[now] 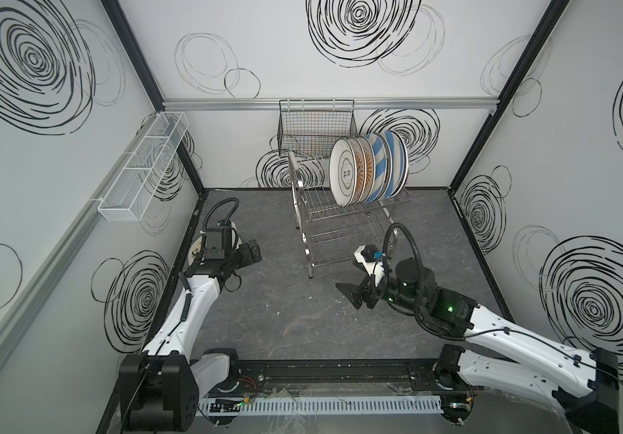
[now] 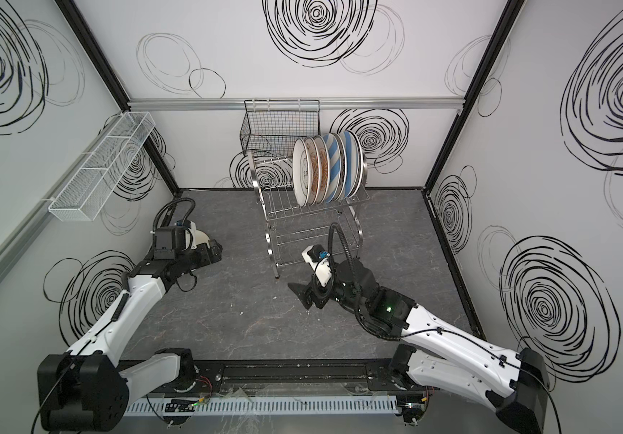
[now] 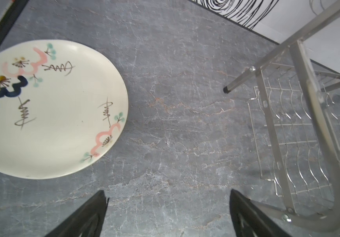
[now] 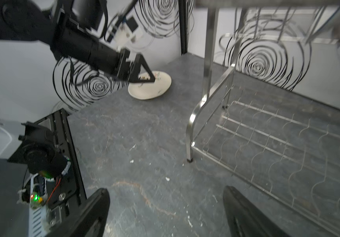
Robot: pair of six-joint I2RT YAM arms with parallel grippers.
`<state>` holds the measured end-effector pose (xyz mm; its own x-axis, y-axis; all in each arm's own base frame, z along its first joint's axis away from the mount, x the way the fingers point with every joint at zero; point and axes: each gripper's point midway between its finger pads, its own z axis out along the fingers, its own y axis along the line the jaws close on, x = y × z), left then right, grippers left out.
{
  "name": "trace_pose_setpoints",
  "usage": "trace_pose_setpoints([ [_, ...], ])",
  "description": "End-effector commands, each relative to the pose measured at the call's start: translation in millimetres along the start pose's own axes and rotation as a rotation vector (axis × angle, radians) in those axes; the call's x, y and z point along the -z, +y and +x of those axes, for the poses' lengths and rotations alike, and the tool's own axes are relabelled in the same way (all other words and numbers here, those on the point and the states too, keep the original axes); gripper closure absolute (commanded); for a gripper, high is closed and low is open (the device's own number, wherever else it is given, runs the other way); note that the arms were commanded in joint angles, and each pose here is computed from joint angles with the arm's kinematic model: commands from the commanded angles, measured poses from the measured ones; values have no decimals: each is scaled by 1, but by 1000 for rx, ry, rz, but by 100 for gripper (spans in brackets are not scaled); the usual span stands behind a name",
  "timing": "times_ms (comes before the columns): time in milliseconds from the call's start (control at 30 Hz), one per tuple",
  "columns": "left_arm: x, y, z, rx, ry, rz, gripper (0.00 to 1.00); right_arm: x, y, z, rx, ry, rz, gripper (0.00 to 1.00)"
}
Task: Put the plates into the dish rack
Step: 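Open the right gripper and withdraw it from the rack, then move the left gripper onto the painted cream plate and drag it toward the robot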
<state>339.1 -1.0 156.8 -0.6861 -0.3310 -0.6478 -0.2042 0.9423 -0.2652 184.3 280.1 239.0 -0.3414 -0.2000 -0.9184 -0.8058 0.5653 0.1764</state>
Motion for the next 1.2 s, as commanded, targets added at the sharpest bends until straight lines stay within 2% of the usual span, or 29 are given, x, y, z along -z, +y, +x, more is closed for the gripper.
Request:
trace_pose_setpoints([
  [0, 3, 5, -27, 11, -69, -66, 4, 12, 23, -10, -44, -86, -117, 9],
  [167, -12, 1, -27, 56, -49, -101, 4, 17, 33, 9, -101, -92, -182, 9],
  [300, -24, -5, -33, 33, -86, -169, 4, 19, 37, 15, -118, -98, -218, 8],
  [533, -54, 12, -35, 37, -66, -258, 4, 24, 34, 24, -138, -84, -203, 8],
  [733, -91, 28, -35, 67, 1, -270, 4, 32, 33, 28, -168, -116, -213, 8],
  [833, -102, 36, -40, 67, -17, -301, 4, 34, 33, 30, -181, -122, -216, 8],
  [1000, -128, 44, -31, 108, 51, -268, 4, 37, 27, 35, -187, -120, -188, 7],
  [1167, -143, 46, -23, 99, 82, -254, 4, 40, 26, 35, -189, -126, -178, 7],
])
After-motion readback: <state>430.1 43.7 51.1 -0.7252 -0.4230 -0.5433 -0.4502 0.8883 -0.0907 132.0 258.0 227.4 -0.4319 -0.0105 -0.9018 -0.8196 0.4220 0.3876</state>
